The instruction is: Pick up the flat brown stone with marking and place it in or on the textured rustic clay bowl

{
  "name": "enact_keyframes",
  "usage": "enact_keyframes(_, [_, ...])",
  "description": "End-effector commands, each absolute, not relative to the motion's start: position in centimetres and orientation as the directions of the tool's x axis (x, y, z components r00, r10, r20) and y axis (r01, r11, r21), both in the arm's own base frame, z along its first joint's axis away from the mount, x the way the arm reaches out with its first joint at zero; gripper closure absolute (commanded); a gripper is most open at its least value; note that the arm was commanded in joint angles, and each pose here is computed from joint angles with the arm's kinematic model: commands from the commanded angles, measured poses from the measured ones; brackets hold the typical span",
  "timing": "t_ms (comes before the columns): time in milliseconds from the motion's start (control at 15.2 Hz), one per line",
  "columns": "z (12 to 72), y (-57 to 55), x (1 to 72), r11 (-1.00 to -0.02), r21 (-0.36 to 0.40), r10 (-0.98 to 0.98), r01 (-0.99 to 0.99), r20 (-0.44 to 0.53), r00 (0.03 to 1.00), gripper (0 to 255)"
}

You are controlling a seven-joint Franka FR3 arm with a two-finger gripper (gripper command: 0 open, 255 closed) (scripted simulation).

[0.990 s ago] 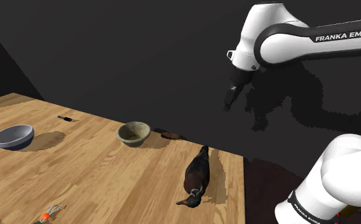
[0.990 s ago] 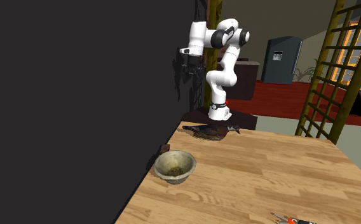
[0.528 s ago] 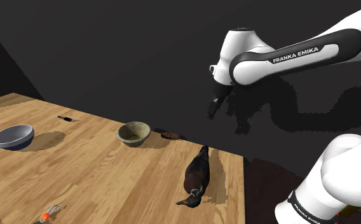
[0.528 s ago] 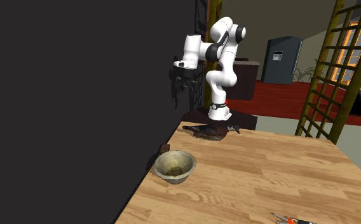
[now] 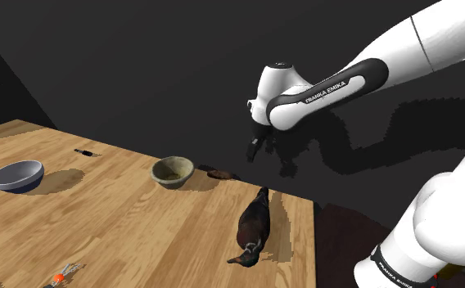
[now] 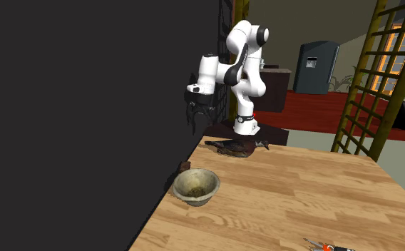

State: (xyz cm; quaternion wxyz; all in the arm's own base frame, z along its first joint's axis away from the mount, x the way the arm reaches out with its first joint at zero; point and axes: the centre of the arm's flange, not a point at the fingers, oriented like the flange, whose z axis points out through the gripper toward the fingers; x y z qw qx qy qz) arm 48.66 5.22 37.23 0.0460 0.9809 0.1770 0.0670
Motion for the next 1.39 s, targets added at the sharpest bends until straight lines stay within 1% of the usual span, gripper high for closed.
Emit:
enact_keyframes(0, [34.9, 5.8, 50.5, -0.926, 0.117, 0.371, 0.358, 0.12, 0.921, 0])
enact_keyframes(858, [22.8, 9.2, 61.2, -0.878, 0.14, 0.476, 0.458, 0.141, 0.868, 0])
enact_keyframes(1320, [19.2, 8.9, 61.9, -0.878, 0.14, 0.476, 0.458, 0.141, 0.868, 0])
